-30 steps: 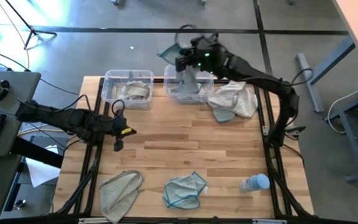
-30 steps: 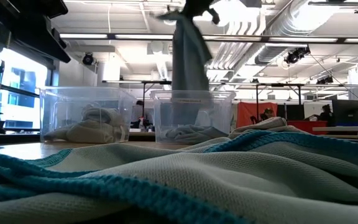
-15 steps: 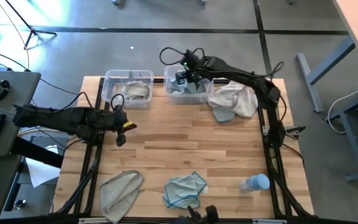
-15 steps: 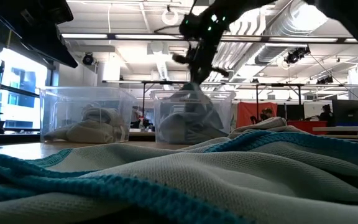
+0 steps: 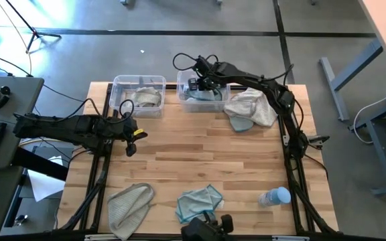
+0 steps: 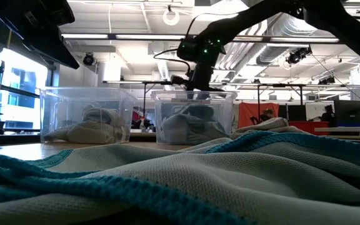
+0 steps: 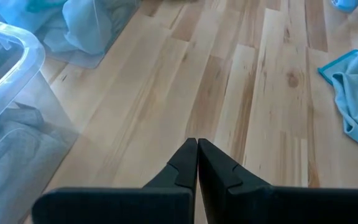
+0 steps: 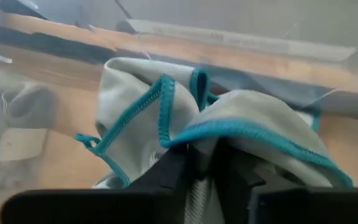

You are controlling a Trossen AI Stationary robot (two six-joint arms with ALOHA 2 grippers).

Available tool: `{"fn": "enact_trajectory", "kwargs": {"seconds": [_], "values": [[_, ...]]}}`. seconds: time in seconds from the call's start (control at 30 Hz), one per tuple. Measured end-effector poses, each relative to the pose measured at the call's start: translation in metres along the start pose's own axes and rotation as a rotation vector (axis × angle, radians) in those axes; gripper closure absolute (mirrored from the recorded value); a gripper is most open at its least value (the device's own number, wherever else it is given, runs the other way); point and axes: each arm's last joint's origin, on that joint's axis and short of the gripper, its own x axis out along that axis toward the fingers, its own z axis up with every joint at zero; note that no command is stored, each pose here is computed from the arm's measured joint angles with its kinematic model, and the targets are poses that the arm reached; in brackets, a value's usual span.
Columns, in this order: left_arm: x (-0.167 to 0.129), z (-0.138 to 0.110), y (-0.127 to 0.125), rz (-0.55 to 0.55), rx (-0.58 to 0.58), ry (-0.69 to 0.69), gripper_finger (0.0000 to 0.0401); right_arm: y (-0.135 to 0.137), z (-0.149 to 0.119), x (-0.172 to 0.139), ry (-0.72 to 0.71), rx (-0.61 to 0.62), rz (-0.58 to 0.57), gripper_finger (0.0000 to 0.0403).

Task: Sort microfiber towel by color & place in baskets
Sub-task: Put the middle right blue towel into the left transparent bin, then put the bottom gray towel into the left transparent bin

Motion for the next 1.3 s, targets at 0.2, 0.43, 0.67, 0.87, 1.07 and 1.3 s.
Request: {"fn": "enact_trajectory", "kwargs": {"seconds": [0.2,0.43,0.67,0.87,1.07,1.3], "values": [[0.0,0.0,0.0,0.0,-0.012,0.0,0.0401,0.005,0.009,-0.016,-0.018,-0.034,0.015,0.028],[0.0,0.0,0.0,-0.001,-0.021,0.0,0.0401,0.016,0.015,-0.058,-0.013,-0.155,0.005,0.0261],[0.0,0.0,0.0,-0.001,-0.022,0.001,0.0401,0.033,-0.015,-0.094,0.0,-0.313,-0.165,0.027],[0.0,-0.001,-0.002,-0.075,-0.029,0.021,0.0401,0.051,-0.057,-0.108,0.03,-0.421,-0.271,0.034],[0.0,-0.001,-0.004,-0.146,-0.054,0.043,0.0401,0.063,-0.097,-0.141,-0.077,-0.425,-0.366,0.0397],[-0.001,-0.005,-0.006,-0.163,-0.049,0.079,0.0401,0.067,-0.158,-0.173,-0.113,-0.432,-0.319,0.04]]}}
